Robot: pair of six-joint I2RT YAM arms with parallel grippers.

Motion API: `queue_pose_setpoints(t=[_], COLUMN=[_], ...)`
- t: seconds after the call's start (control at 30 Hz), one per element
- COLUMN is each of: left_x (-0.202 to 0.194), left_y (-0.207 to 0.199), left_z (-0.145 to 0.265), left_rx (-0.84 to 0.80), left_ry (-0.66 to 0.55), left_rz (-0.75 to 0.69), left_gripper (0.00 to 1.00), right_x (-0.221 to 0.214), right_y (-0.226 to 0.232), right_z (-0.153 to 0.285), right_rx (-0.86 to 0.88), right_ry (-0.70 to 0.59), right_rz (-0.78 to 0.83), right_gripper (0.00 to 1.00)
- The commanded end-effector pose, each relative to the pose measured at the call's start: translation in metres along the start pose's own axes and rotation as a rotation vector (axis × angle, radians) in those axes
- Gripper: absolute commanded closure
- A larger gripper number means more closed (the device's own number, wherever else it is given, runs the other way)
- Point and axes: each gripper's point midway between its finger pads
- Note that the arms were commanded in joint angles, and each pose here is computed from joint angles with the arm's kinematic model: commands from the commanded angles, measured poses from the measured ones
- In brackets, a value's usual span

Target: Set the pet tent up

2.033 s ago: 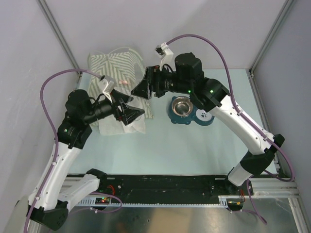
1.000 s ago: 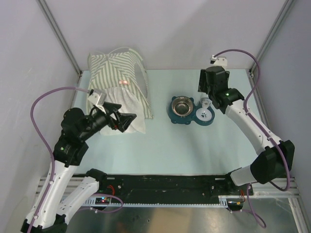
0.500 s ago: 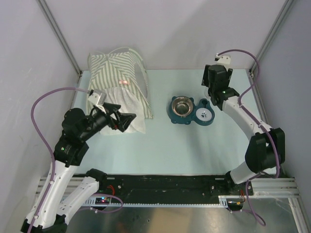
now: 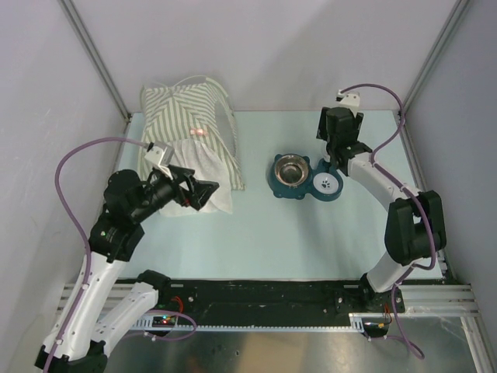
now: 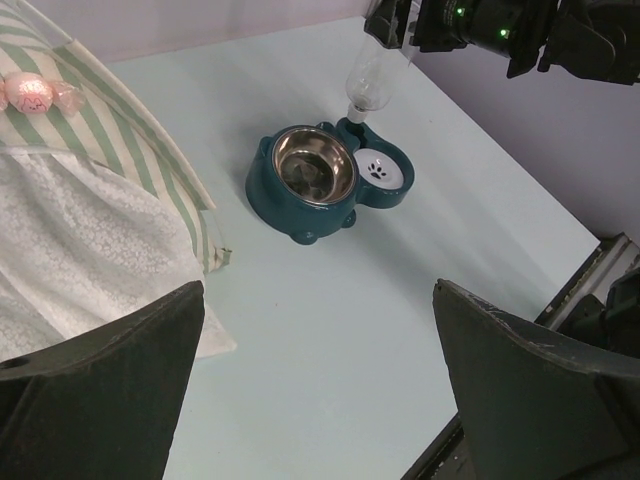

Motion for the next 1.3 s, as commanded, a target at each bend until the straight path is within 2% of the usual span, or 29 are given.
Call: queue_pose_setpoints(t=[0.0,0.63,0.83,1.27], left_x=[0.01,0.003,0.002,-0.001], left_y=[0.001,0.01,0.013,0.016], left_z=[0.001,-0.009,-0.011,-0.015], left_rx=[0.012,0.038,0.045,0.049], left_ry=[-0.017,0.022,0.029,0.046], left_rz=[-0.006,-0.009,-0.012,-0.015], left_gripper=[0.0,0.0,0.0,0.0], right_x=[0.005,-0.023,-0.031,-0.036], right_y=[0.001,0.007,0.011,-0.004], right_z=[-0.01,-0.011,-0.006,0.007], right_rx=[-0.008,0.004,-0.021,-0.086], right_ry=[-0.039,0.04,0.019,0.011], right_rz=[-0.02,-0.027,0.041,0.013], right_gripper=[0.66,0.68,0.69,0.71])
Point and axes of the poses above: each gripper's point midway between its finger pads, its own z axis back along the fingers, its own y axis along the line the jaws close on, x = y × z, and after that the axes turned 5 degrees about -z, right-handed
